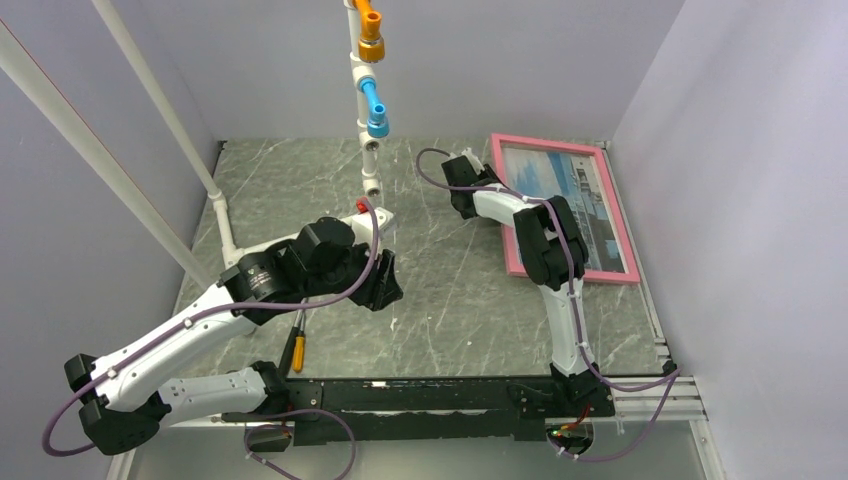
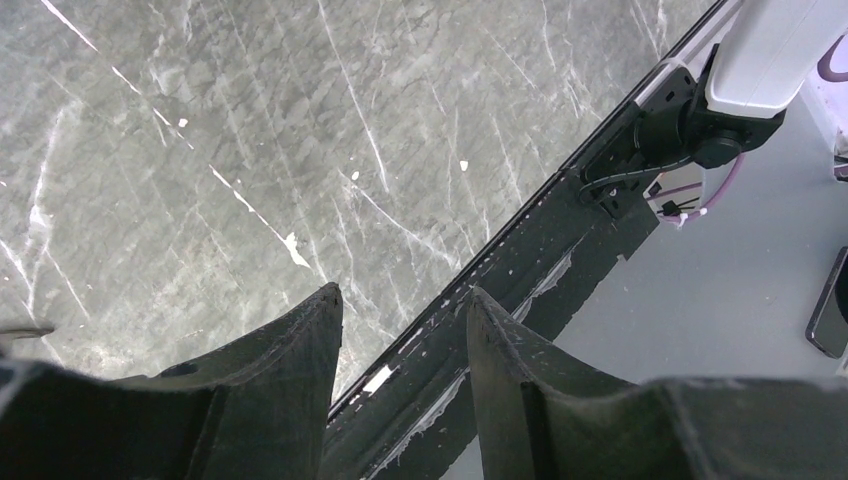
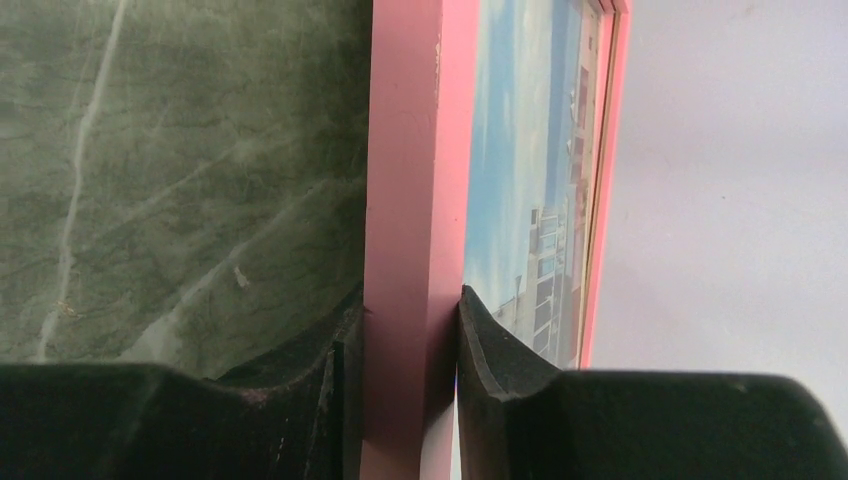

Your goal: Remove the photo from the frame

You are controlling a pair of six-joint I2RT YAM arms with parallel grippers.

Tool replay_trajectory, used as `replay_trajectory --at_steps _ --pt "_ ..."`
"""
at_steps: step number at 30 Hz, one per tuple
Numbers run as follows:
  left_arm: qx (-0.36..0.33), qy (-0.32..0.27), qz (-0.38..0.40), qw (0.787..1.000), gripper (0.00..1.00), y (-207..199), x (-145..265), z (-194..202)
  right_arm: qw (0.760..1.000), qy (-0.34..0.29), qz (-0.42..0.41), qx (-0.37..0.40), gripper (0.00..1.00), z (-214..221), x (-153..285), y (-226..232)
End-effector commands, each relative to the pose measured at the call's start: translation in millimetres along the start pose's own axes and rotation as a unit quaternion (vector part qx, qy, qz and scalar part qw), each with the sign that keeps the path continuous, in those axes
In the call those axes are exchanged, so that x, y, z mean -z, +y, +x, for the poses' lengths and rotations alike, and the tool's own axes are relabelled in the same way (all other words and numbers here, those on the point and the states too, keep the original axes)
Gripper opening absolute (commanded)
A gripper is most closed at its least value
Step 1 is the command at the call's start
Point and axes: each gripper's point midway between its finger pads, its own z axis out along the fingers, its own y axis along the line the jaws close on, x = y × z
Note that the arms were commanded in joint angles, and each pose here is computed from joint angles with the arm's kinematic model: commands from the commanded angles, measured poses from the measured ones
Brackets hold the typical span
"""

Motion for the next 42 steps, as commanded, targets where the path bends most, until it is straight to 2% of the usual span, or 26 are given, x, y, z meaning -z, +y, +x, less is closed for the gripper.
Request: replay_trajectory --at_steps 1,3,7,9,12,15,21,27,33,40,42 --pt "0.007 -0.024 0.017 1.000 0.53 -6.6 4.9 -10.0 0.998 -0.041 -0.055 0.000 0.26 -23.4 1.3 11.7" --pt "0.007 -0.024 0.017 1.000 0.52 -6.9 5.2 -9.3 0.997 -0.036 -0.070 0.002 0.30 -23.4 1.0 14.6" --pt "0.009 -0.026 0.011 1.000 0.53 -3.0 5.9 -6.0 0.993 -0.036 -0.115 0.000 0.56 -23.5 10.2 21.7" --pt "0.009 -0.024 0.008 1.000 0.54 -0.4 4.9 -2.0 0.990 -0.035 -0.136 0.001 0.65 -21.3 15.2 25.1" --pt "0.014 -0.017 0.004 1.000 0.54 3.1 2.9 5.8 0.985 -0.028 -0.169 -0.009 0.69 -18.7 28.2 25.7" --pt "0.020 -0.015 0.003 1.000 0.54 5.2 2.7 11.3 0.975 -0.037 -0.212 -0.059 0.74 -21.7 47.6 21.5" --pt "0.033 -0.020 0.017 0.999 0.54 2.3 3.7 16.1 0.932 -0.026 -0.302 -0.200 0.73 -16.3 49.3 15.1" --pt "0.037 -0.017 0.014 0.999 0.54 3.5 0.0 18.0 0.893 -0.013 -0.369 -0.259 0.63 -15.5 23.3 23.5" --pt "0.036 -0.009 0.005 0.999 0.54 5.9 -2.7 18.8 0.891 -0.014 -0.363 -0.272 0.56 -21.7 5.9 33.5" --pt "0.042 -0.009 -0.002 0.999 0.54 10.1 -7.0 21.9 0.895 0.001 -0.352 -0.273 0.55 -14.4 -5.5 46.6" --pt "0.042 -0.007 -0.003 0.999 0.54 10.8 -9.2 23.6 0.902 0.006 -0.340 -0.265 0.49 -12.2 -9.5 51.7"
